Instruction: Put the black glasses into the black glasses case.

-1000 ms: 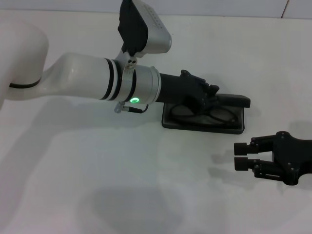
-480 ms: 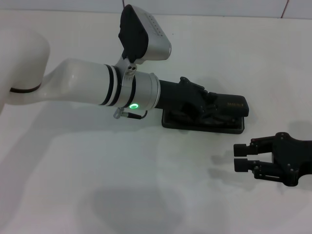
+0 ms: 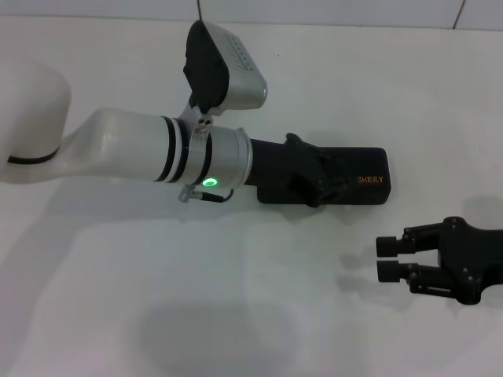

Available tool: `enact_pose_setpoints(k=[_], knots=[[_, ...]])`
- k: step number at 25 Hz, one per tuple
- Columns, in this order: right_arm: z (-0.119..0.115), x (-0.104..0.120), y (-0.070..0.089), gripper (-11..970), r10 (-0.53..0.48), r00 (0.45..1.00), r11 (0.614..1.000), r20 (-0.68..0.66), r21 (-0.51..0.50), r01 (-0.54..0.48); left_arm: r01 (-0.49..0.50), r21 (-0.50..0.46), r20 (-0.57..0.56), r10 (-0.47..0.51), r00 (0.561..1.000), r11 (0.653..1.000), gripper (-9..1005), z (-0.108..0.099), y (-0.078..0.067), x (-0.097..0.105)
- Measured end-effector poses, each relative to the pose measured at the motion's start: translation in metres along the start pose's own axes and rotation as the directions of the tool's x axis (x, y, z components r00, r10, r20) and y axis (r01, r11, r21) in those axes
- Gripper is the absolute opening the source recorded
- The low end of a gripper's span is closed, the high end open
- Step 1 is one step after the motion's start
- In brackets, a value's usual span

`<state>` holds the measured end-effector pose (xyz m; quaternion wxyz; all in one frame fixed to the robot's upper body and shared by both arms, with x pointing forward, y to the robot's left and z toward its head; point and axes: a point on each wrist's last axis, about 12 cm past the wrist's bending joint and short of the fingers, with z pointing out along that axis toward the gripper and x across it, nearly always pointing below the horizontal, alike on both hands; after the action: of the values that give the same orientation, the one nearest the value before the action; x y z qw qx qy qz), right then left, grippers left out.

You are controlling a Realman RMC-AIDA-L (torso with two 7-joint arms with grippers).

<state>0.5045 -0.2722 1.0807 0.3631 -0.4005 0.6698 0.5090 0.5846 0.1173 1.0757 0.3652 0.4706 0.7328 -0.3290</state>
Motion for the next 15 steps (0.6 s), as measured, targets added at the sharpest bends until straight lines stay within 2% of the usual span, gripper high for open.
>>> enact_pose_setpoints(k=[5,9,10,13,14,15], knots=[[0.001,0.001,0.002,357,0.001,1.000,1.000,-0.011,-0.016,-0.001,-0.044,0.080,0.114,0.035,0.993,0.996,293,-0.013,-0.015,-0.015],[-0.002,0.000,0.003,358,0.001,1.000,1.000,-0.007,-0.030,-0.001,-0.105,0.142,0.276,0.063,0.959,0.984,300,-0.054,-0.026,-0.033],[-0.002,-0.001,0.004,358,-0.002,1.000,0.999,-0.003,-0.036,0.002,-0.128,0.160,0.326,0.070,0.943,0.979,302,-0.072,-0.029,-0.037],[-0.006,-0.003,0.007,358,-0.014,1.000,0.999,0.008,-0.049,0.014,-0.166,0.198,0.411,0.072,0.909,0.966,307,-0.109,-0.031,-0.034],[-0.008,-0.004,0.008,358,-0.019,1.000,0.998,0.013,-0.053,0.020,-0.207,0.226,0.460,0.083,0.884,0.952,325,-0.132,-0.033,-0.023],[-0.010,-0.004,0.010,358,-0.026,0.999,0.998,0.018,-0.058,0.027,-0.207,0.226,0.460,0.083,0.884,0.952,342,-0.132,-0.033,-0.023]])
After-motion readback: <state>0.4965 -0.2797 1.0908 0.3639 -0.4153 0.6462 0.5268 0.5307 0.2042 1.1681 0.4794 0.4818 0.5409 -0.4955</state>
